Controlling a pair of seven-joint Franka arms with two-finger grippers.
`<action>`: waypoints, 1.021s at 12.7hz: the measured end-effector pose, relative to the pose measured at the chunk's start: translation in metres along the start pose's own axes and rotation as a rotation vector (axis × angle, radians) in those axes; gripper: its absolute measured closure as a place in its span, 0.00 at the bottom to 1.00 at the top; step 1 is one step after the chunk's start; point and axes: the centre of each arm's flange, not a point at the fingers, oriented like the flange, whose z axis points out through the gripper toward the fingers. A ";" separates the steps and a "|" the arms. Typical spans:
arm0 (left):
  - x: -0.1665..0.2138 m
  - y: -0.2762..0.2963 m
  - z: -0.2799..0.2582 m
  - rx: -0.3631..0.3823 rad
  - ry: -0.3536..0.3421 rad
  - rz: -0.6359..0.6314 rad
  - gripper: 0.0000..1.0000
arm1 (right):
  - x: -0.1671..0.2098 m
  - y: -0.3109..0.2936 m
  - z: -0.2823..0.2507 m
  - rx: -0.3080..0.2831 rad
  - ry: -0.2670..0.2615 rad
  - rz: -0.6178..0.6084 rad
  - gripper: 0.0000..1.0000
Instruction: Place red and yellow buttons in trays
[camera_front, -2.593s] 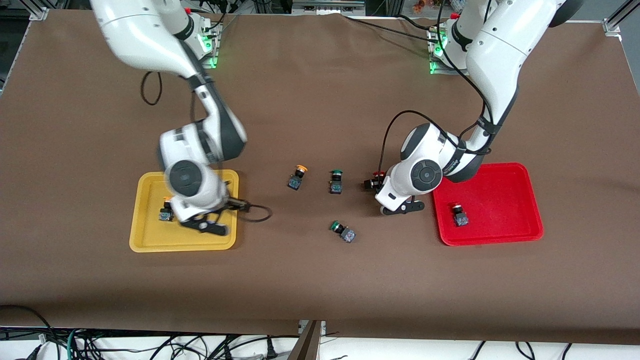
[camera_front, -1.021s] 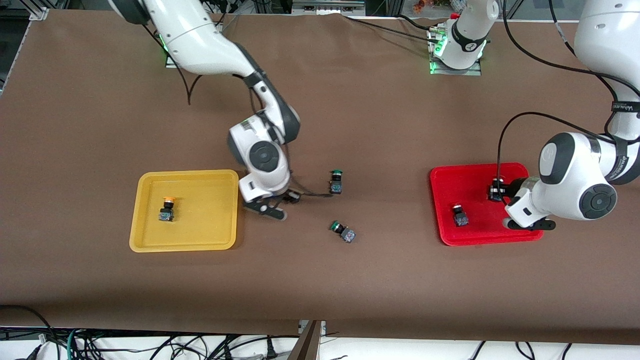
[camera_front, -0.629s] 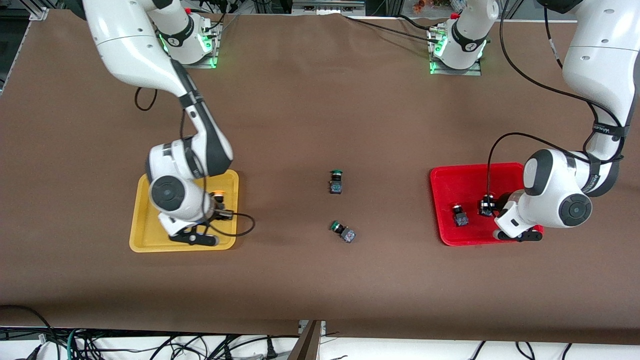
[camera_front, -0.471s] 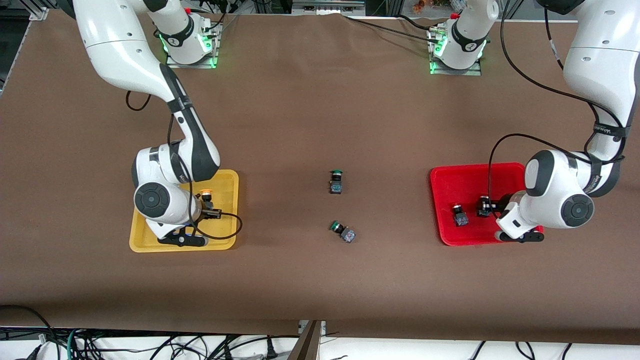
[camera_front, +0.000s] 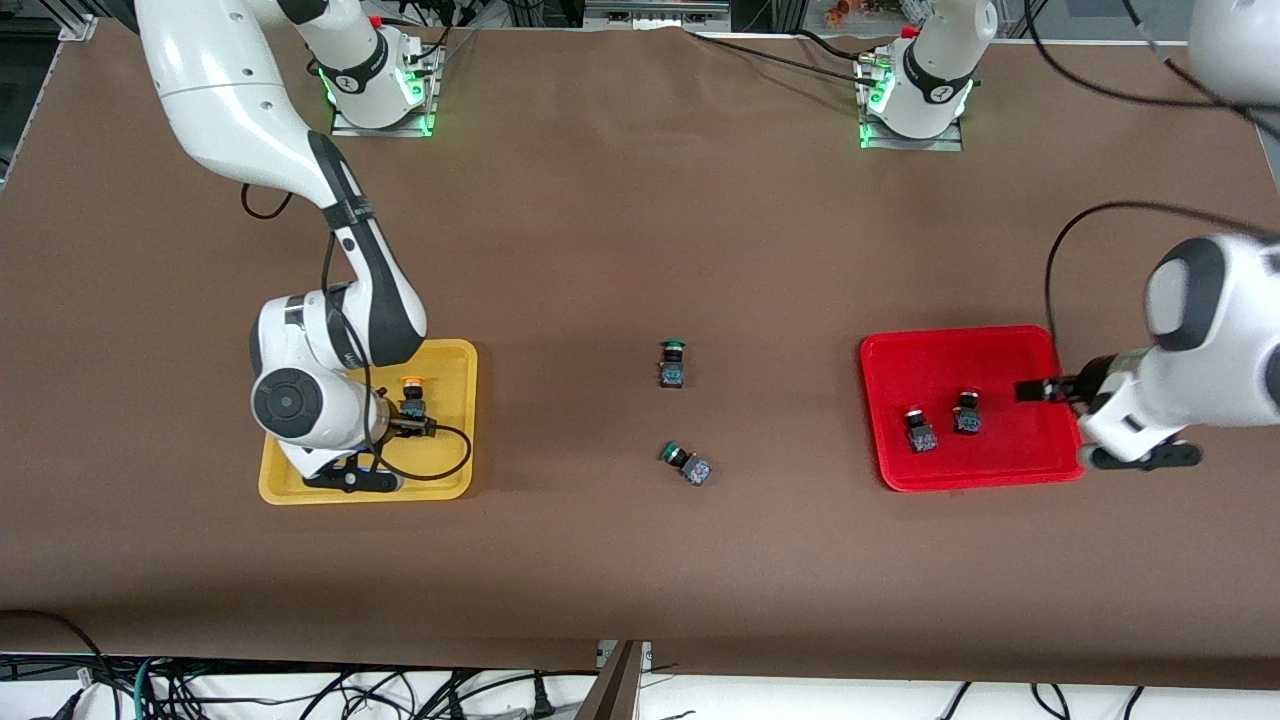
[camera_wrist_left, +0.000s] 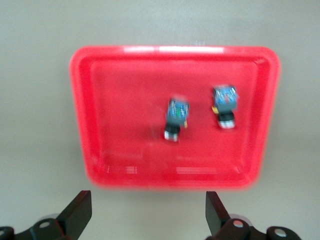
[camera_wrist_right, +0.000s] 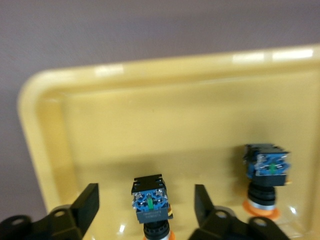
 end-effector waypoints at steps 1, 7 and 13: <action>-0.018 -0.007 -0.037 -0.023 -0.014 -0.018 0.00 | 0.002 0.009 -0.031 0.002 0.028 -0.011 0.00; -0.073 0.002 -0.154 -0.011 0.105 -0.010 0.00 | -0.034 0.078 -0.174 -0.018 -0.006 -0.104 0.00; -0.135 0.048 -0.149 0.035 0.197 0.100 0.00 | -0.104 0.111 -0.282 0.020 -0.037 -0.096 0.00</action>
